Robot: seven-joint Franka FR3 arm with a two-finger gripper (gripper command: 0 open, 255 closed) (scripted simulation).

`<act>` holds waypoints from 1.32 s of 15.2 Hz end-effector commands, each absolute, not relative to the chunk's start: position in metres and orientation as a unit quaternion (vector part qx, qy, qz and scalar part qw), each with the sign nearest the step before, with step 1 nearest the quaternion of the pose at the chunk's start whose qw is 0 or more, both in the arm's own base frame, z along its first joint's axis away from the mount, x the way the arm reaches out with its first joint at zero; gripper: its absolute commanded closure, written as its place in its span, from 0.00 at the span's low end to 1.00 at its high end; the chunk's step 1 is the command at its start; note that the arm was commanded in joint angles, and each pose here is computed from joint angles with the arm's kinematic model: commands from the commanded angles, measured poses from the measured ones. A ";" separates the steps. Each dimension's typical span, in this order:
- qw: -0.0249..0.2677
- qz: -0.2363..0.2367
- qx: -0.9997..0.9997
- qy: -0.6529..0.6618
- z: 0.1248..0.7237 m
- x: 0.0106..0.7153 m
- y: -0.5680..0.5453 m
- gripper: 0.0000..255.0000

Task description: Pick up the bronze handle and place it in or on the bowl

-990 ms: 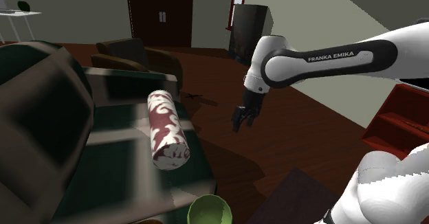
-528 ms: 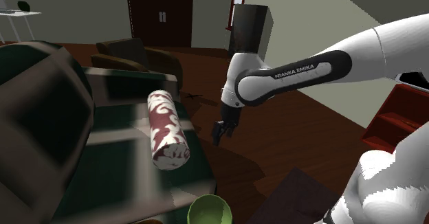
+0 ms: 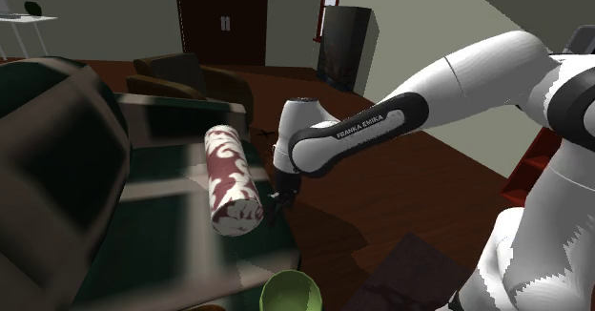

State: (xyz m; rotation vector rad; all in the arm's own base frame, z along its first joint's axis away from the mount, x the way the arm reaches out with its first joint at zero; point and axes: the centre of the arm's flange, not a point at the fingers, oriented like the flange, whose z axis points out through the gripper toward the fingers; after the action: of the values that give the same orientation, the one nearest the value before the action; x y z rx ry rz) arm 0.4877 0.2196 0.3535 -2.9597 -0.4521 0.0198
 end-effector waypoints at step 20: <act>0.066 0.027 -0.940 -0.335 0.180 0.521 0.444 0.00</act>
State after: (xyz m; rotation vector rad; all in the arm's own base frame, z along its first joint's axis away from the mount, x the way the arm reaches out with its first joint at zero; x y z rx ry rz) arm 0.5250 0.4321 0.1869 -2.8427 -0.9835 0.0774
